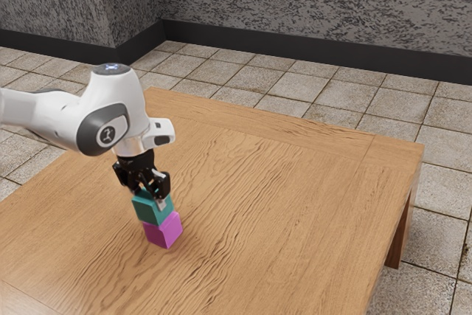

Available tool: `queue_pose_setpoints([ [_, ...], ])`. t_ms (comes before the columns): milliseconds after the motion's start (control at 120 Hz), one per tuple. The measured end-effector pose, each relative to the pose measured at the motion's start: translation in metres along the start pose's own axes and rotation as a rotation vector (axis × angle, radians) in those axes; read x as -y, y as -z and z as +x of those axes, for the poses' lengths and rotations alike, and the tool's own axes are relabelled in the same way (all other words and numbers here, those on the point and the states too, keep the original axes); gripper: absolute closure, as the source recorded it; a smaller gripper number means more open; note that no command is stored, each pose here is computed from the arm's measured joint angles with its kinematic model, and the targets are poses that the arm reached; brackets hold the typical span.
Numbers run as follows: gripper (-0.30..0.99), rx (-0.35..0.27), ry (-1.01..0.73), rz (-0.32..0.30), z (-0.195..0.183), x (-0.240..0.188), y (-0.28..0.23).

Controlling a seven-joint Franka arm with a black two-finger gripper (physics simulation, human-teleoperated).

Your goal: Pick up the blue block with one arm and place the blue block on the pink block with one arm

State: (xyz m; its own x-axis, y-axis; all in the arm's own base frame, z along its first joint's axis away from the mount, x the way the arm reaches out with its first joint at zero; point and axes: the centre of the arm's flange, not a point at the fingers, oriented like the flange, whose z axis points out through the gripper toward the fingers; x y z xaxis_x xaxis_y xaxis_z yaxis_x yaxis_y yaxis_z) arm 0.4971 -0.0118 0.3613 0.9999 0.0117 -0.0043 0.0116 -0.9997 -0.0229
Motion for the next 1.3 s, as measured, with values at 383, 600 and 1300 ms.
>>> queue_pose_setpoints([
  [383, 0.49, 0.018, 0.005, 0.011, 0.006, 0.0, -0.003],
  [600, 0.5, 0.016, 0.008, 0.017, 0.007, 0.0, -0.002],
  [1300, 0.52, 0.016, 0.018, 0.03, 0.013, 0.001, -0.002],
])
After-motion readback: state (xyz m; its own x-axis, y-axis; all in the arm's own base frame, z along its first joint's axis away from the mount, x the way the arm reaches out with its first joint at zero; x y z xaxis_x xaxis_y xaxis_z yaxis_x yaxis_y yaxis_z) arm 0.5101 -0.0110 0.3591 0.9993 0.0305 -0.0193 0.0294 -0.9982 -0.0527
